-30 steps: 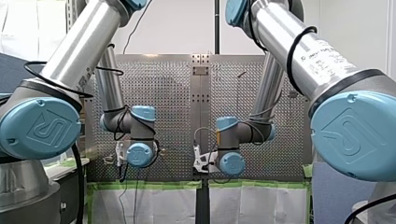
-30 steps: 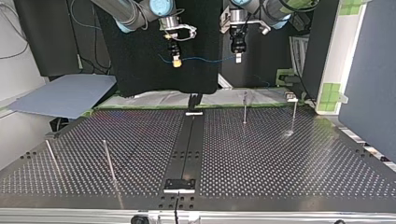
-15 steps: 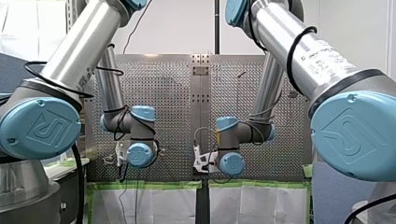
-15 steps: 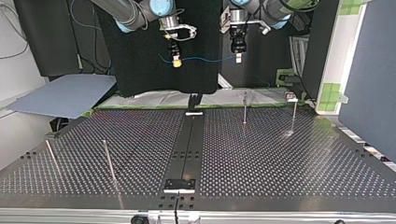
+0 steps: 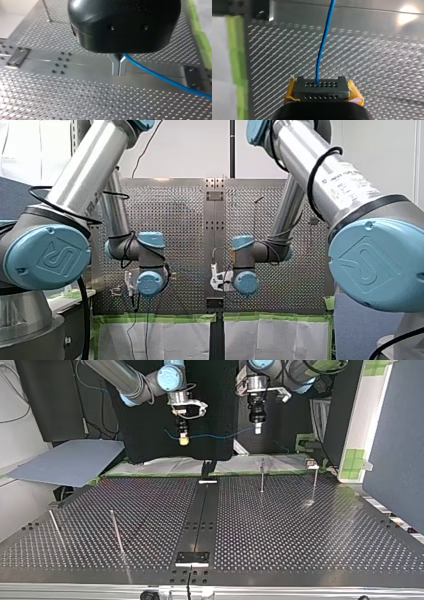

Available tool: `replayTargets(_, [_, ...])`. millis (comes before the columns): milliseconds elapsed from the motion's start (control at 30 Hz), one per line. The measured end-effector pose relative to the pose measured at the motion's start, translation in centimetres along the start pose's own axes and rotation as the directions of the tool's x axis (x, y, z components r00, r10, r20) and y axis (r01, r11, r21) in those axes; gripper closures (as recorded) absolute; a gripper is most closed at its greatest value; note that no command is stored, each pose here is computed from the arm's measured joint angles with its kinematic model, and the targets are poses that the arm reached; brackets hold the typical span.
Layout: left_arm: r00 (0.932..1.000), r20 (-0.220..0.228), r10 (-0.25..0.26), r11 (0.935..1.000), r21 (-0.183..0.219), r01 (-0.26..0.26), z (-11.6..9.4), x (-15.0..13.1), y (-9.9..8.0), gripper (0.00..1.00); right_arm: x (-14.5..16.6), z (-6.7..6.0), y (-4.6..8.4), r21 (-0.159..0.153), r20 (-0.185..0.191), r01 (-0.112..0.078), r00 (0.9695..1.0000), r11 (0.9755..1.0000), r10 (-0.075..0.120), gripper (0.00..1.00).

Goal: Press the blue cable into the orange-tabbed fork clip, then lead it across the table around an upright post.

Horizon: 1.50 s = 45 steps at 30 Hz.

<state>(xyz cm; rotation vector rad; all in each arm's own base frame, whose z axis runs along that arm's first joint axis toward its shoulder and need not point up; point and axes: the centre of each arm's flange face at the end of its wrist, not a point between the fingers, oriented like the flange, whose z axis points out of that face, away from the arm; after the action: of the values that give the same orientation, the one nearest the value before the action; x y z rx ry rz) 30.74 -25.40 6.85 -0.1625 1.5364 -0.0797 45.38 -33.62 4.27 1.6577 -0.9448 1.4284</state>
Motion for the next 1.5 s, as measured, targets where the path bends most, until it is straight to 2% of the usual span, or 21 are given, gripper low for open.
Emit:
replayTargets(100, [0.9997, 0.02, -0.011, 0.9999, 0.002, 0.011, 0.9, -1.1, 0.3, 1.0, 1.2, 0.6, -0.2, 0.023, -0.029, -0.017, 0.9994, 0.9996, 0.018, 1.0])
replayTargets(200, [0.9997, 0.026, -0.003, 1.0, 0.002, 0.003, 1.7, -1.5, 0.8, 1.0, 1.0, 1.2, -0.4, 0.044, -0.036, -0.021, 0.9991, 0.9988, 0.023, 1.0])
replayTargets(467, [0.9984, -0.009, 0.056, 0.9984, -0.002, -0.056, 3.0, 0.1, 2.6, 1.0, -0.6, 3.0, -1.1, 0.07, -0.028, -0.022, 0.9993, 0.9973, 0.024, 1.0])
replayTargets(600, [0.9978, -0.016, 0.064, 0.9979, -0.003, -0.064, 3.6, 1.0, 3.5, 1.0, -1.8, 3.9, -1.5, 0.078, -0.016, -0.02, 0.9996, 0.9968, 0.021, 1.0])
replayTargets(800, [0.9961, -0.046, 0.075, 0.9971, -0.005, -0.076, 4.4, 2.7, 5.2, 1.0, -3.1, 5.5, -1.6, 0.079, -0.003, -0.019, 0.9998, 0.9967, 0.019, 1.0])
replayTargets(900, [0.9942, -0.068, 0.083, 0.9965, -0.007, -0.084, 4.7, 3.4, 6.1, 1.0, -2.9, 6.5, -1.4, 0.075, -0.006, -0.02, 0.9998, 0.997, 0.021, 1.0])
replayTargets(1100, [0.9935, -0.083, 0.077, 0.9969, -0.005, -0.078, 5.6, 3.7, 7.4, 1.0, -2.2, 7.9, -1.0, 0.076, -0.012, -0.023, 0.9996, 0.9968, 0.024, 1.0])
replayTargets(1500, [0.9945, -0.101, 0.029, 0.9987, 0.044, -0.025, 6.2, 3.8, 7.8, 1.0, -2.3, 8.8, -0.9, 0.086, -0.013, -0.023, 0.9996, 0.9961, 0.024, 1.0])
